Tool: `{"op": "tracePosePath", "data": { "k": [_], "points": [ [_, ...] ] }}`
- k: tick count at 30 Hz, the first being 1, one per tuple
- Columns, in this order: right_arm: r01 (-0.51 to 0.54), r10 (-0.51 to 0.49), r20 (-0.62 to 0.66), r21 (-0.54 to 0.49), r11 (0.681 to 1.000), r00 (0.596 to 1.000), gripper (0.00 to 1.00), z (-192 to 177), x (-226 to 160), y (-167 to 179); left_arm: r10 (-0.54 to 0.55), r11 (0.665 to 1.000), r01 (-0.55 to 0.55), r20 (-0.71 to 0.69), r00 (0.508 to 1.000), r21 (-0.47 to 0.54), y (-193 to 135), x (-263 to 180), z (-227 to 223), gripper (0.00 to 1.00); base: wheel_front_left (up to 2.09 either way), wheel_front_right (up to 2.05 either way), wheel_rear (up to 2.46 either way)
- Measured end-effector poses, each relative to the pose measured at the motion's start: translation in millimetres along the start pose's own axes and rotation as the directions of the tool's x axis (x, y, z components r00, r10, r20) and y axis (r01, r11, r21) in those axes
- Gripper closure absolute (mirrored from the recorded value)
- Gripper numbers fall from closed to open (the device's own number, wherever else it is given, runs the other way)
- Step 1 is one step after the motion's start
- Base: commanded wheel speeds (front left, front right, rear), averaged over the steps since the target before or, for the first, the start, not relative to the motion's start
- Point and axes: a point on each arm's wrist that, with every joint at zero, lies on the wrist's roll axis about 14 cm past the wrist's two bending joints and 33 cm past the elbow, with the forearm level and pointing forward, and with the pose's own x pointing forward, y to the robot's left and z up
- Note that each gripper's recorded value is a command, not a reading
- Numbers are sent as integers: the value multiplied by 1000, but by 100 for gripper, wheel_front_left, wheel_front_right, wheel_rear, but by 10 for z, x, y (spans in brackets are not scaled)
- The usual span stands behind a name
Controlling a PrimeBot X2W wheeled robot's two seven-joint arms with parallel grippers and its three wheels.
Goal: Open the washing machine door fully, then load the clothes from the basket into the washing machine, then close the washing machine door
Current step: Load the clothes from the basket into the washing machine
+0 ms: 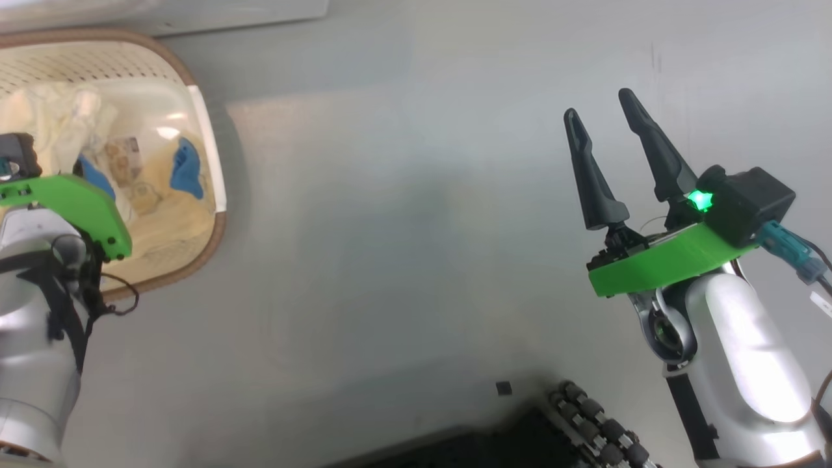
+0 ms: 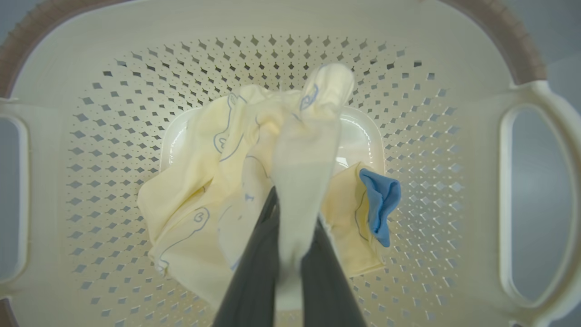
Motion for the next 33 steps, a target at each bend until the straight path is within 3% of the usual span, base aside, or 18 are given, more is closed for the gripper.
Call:
{"op": "tracePosePath", "data": {
  "k": [14,18,33],
  "points": [
    [-67,66,123,0,998,990,0,573,-171,290,25,996,-45,254,967,71,118,-863,523,100,0,0,0],
    [-87,86,150,-3,996,985,0,699,-250,376,25,998,-43,332,943,45,114,-1108,698,100,0,0,0],
    [-143,136,217,15,990,967,0,1001,-552,620,18,984,-132,669,743,119,-15,-2209,1338,100,0,0,0]
  ]
}}
